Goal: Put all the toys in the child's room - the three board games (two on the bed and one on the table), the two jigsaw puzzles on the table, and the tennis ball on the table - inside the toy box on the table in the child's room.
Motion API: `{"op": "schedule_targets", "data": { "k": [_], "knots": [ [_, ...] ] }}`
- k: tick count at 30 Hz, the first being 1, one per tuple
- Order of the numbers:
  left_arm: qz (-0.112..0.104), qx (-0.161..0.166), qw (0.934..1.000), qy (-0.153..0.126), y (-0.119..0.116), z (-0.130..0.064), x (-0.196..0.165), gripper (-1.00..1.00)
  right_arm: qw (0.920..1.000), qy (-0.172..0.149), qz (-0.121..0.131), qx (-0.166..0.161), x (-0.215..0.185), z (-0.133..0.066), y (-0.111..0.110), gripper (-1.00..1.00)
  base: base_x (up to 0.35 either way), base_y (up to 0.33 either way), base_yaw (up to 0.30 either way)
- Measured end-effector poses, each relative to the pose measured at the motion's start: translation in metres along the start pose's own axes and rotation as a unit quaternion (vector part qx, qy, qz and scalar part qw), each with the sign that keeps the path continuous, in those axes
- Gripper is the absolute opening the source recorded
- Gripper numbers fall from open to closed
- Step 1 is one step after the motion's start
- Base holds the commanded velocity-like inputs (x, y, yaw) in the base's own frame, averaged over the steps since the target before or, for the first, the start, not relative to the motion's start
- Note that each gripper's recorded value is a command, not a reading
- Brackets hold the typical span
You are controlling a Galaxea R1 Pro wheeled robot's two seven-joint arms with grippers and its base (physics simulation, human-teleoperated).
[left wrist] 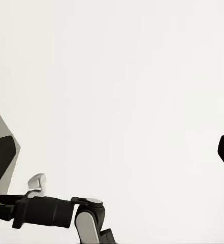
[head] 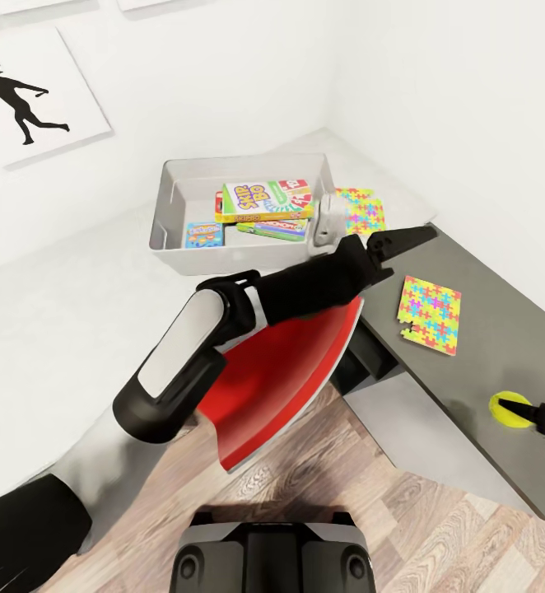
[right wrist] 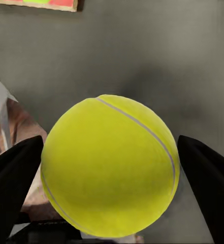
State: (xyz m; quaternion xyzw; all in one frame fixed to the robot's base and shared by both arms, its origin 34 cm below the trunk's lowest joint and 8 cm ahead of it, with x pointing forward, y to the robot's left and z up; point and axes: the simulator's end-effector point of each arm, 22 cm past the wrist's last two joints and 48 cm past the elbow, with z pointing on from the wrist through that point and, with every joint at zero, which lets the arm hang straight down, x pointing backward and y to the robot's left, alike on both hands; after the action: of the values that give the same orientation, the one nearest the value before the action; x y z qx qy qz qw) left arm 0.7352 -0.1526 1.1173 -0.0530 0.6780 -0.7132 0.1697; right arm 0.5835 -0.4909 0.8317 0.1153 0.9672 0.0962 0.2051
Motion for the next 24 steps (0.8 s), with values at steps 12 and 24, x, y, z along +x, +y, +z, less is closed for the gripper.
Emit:
{"op": "schedule_targets", "data": {
  "k": [12,24],
  "knots": [
    [0.001,0.054,0.9985,0.005,-0.021,-0.008,-0.004,1.00,0.9911,-0.049,-0.021,-0.122,-0.060,-0.040,0.040,-1.00,0.000,0.000,0.000],
    [0.011,0.061,0.9979,0.019,-0.030,-0.012,0.001,1.00,0.9785,-0.109,-0.046,-0.169,-0.122,-0.068,0.069,-1.00,0.000,0.000,0.000]
  ]
}}
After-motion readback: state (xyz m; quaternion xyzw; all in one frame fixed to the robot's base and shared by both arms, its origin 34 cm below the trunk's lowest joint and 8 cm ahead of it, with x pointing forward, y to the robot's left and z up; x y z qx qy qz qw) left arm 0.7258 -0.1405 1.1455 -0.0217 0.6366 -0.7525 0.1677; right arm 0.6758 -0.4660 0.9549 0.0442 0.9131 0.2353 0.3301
